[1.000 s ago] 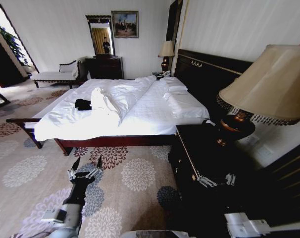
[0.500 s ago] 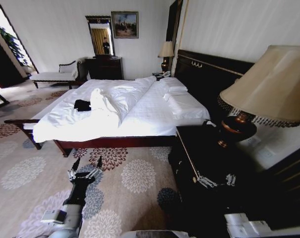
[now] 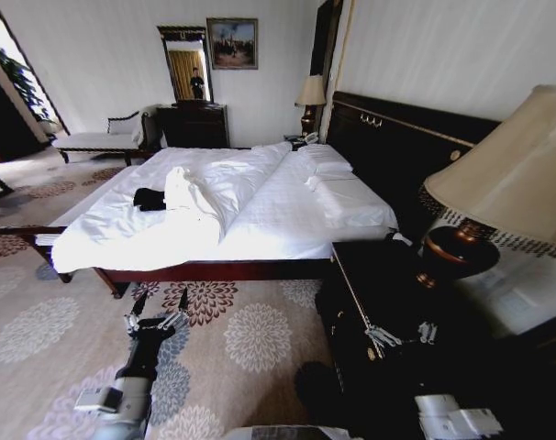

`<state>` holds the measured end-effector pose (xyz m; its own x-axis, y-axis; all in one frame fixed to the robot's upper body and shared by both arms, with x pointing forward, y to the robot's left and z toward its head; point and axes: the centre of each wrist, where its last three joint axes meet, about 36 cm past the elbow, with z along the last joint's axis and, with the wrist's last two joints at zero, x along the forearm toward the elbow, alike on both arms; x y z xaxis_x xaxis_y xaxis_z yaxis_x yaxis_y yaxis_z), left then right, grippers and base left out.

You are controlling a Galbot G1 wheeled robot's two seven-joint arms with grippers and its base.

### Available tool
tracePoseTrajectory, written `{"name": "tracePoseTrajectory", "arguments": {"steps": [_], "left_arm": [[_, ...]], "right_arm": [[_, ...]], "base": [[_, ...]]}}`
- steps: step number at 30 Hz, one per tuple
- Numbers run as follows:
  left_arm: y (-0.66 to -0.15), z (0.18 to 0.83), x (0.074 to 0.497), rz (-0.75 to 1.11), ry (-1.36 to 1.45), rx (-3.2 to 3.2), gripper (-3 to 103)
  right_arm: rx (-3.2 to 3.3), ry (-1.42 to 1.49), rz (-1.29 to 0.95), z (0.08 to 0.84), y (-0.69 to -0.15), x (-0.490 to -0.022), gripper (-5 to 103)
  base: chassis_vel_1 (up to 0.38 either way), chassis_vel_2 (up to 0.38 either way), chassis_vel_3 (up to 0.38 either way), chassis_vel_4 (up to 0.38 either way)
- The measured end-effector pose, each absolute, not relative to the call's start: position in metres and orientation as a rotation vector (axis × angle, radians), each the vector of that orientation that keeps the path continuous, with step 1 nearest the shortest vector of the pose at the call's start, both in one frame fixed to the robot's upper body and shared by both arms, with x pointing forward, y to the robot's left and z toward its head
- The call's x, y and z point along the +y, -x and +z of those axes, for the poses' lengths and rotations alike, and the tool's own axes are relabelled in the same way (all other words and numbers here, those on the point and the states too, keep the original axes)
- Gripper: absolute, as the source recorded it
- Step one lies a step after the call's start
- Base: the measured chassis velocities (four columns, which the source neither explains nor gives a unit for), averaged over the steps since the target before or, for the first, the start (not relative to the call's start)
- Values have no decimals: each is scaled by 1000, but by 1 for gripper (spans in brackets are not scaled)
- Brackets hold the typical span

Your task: Fold the clothes on the bed.

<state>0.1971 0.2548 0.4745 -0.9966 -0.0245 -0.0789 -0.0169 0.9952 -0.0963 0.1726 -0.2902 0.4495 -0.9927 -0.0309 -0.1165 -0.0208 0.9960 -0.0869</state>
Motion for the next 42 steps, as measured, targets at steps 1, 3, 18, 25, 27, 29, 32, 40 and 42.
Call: {"name": "tracePoseTrajectory", "arguments": {"steps": [1,3,18,25,27,29,32,40,42], "left_arm": [[-197,474,255,-147,32,3058,100],[-197,474,255,-148,32,3058,100],[-201,478,262,-153,23,3049,100],[-215,485,282,-164,49,3037,100],[-218,486,288,-144,31,3039,100],[-219,487,289,-137,21,3042,100],[-219,488,289,-135,-11,3048,100],[-214,492,280,-169,-95,3061,100],[-214,492,279,-169,-96,3062,100]], "right_arm": [[3020,39,-130,450,-172,-290,100],[3019,39,-130,450,-172,-290,100],[3000,30,-126,453,-174,-293,100],[2990,-19,-114,451,-181,-310,100],[2984,-49,-100,452,-184,-317,100],[2982,-58,-98,452,-185,-319,100],[2978,-67,-93,452,-186,-320,100],[2975,-61,-93,454,-186,-320,100],[2975,-59,-94,455,-186,-320,100]], "base": [[-164,140,154,-156],[-164,140,154,-163],[-146,145,150,-157],[-173,164,177,-171],[-198,193,197,-193],[-200,182,196,-199],[-200,174,191,-187],[-157,179,155,-177],[-174,187,158,-177]]}}
